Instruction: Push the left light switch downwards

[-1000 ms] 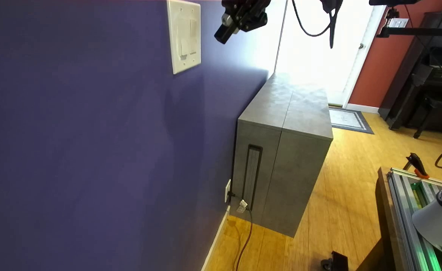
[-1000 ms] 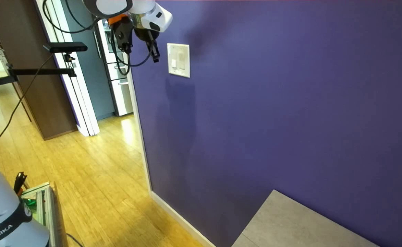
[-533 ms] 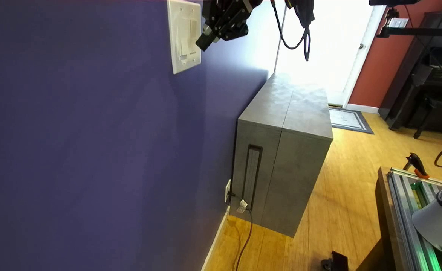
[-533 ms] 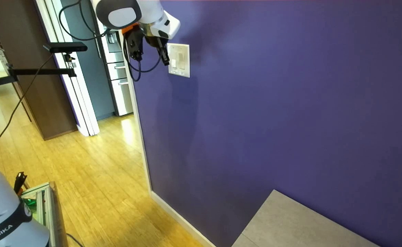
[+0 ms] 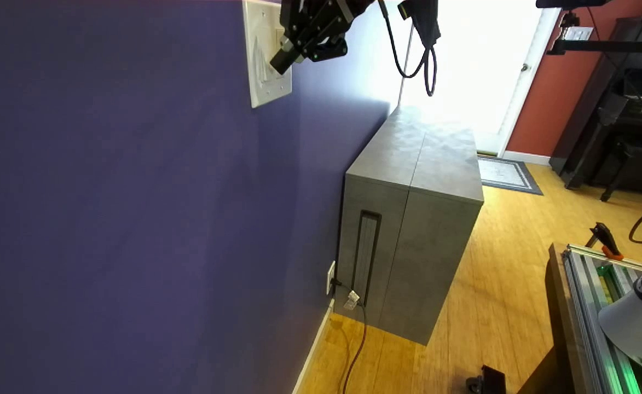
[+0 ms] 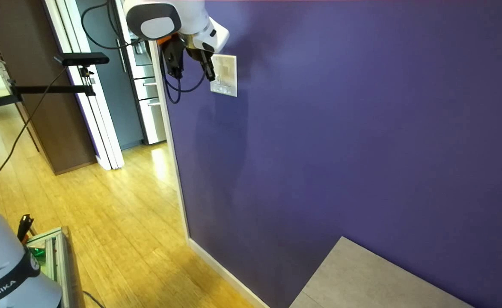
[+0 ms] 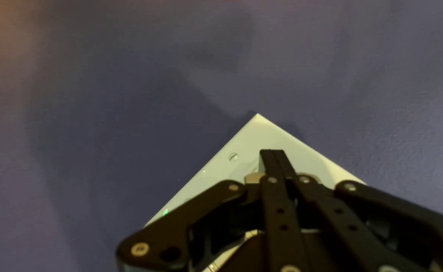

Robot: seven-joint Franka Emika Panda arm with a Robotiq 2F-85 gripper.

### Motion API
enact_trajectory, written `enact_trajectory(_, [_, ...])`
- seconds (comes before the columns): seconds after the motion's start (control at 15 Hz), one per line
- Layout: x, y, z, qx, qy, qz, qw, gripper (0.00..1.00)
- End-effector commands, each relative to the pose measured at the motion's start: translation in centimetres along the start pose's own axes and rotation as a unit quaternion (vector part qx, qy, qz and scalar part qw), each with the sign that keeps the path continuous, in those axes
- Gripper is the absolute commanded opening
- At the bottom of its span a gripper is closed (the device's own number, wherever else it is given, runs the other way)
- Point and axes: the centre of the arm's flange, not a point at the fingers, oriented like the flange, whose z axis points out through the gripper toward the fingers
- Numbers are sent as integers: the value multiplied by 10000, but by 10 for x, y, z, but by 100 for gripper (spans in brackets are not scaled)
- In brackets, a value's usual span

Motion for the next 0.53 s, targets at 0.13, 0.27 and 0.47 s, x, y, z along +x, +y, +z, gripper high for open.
enact_trajectory(0.13, [5,-1,15,55,317,79,9995,0])
enact_trajectory(0.27, [3,-1,14,76,295,39,9995,0])
enact_trajectory(0.47, [-12,5,4,-438,-266,15,9987,0])
